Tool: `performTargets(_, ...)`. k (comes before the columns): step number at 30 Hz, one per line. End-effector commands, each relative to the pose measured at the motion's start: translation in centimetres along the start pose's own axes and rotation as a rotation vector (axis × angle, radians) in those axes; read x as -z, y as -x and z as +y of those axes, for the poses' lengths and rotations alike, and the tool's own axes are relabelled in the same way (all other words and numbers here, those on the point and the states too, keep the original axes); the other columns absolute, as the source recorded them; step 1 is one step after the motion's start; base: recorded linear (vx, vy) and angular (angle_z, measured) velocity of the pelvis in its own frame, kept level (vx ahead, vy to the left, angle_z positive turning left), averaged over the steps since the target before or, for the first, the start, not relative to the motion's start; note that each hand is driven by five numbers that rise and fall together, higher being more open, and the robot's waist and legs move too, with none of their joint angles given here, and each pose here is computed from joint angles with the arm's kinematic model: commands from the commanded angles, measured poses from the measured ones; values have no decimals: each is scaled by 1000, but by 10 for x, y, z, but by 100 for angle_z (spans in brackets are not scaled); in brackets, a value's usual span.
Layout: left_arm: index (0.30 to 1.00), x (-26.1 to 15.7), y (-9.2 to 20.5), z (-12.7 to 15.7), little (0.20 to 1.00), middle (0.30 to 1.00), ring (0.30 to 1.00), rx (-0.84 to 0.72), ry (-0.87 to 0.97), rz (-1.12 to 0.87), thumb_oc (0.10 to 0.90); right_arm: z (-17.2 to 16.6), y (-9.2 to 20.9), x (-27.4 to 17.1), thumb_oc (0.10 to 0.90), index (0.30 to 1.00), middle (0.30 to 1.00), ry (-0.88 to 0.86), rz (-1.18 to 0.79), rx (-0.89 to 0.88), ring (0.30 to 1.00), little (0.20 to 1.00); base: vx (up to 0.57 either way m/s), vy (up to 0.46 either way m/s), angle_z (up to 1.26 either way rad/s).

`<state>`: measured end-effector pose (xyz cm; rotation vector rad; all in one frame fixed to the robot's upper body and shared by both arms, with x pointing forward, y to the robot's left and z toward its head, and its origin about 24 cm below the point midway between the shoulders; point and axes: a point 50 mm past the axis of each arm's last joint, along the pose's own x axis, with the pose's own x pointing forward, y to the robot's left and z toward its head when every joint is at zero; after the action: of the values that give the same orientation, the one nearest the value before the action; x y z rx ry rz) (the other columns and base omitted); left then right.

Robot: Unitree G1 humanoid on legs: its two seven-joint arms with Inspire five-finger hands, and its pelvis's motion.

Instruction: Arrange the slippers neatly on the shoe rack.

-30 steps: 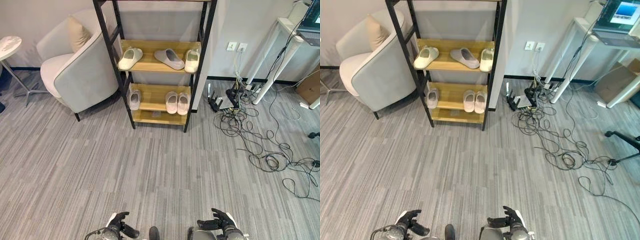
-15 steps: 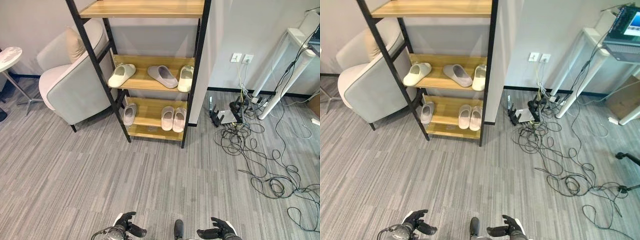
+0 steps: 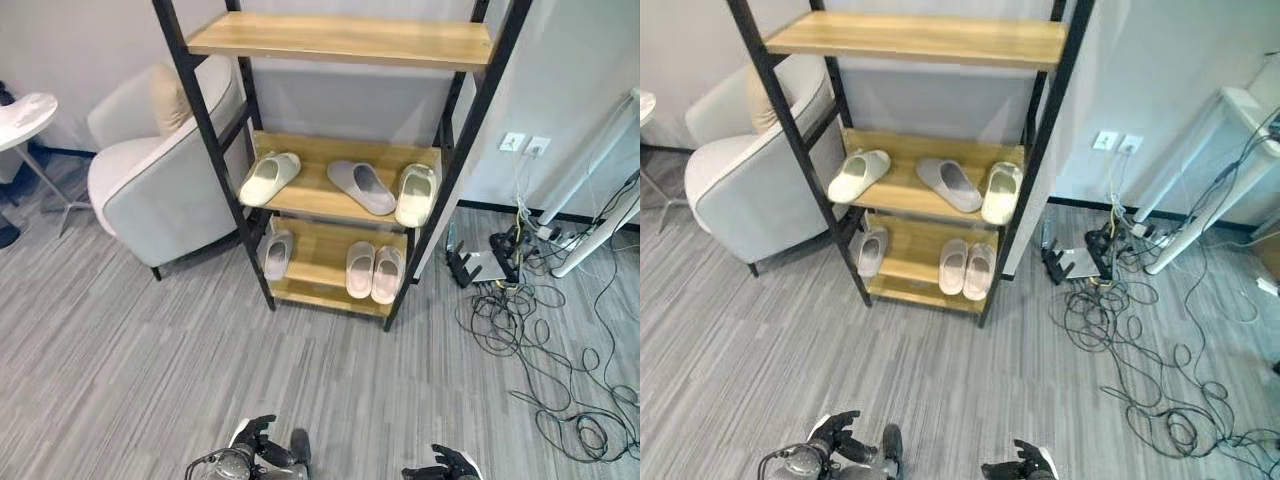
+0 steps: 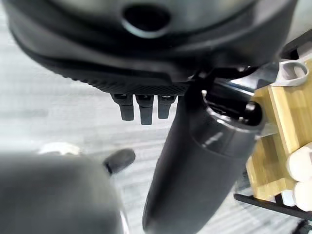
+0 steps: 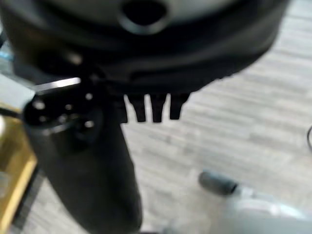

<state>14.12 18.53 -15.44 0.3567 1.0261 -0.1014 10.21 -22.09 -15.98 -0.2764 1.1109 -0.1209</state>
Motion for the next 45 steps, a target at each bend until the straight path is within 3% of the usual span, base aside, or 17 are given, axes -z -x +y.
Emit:
performTargets(1, 900, 16, 3, 3, 900, 900, 900, -17, -11, 40, 800, -8, -3, -20, 800, 900, 900, 4, -86, 7, 900, 900, 235, 190, -2)
performTargets(12, 900, 2, 1, 6, 900, 900, 900, -8, -19, -11, 800, -2, -4, -31, 800, 900, 900, 22, -122, -24, 900, 900, 313, 4, 22)
performTargets(13, 900, 6, 1, 7, 900, 900, 900, -3, -29, 9, 800, -23, -8, -42, 800, 900, 900, -8, -89, 11, 900, 900, 288, -144, 44)
performTargets(16, 900, 15, 3, 9, 900, 900, 900, -2, -25, 30, 800, -28, -3, -15, 800, 900, 900, -13, -53, 36, 900, 900, 229, -113, 58)
performTargets(18, 900, 10, 2, 9, 900, 900, 900, 1, -36, 14, 800, -29, -4, -21, 800, 900, 900, -33, -80, 41, 900, 900, 159, -118, 28)
performTargets(35, 900, 19, 4, 4, 900, 900, 900, 21, -52, 44, 800, -19, -4, -25, 800, 900, 900, -5, -102, -2, 900, 900, 163, 98, -18)
performTargets(41, 900, 16, 3, 15, 900, 900, 900, 0, -96, 27, 800, -7, -2, -59, 800, 900, 900, -16, -245, -48, 900, 900, 48, 197, -45)
performTargets(45, 900, 12, 3, 27, 900, 900, 900, -52, -56, 3, 800, 7, 13, -120, 800, 900, 900, -4, -520, -107, 900, 900, -42, 149, -33)
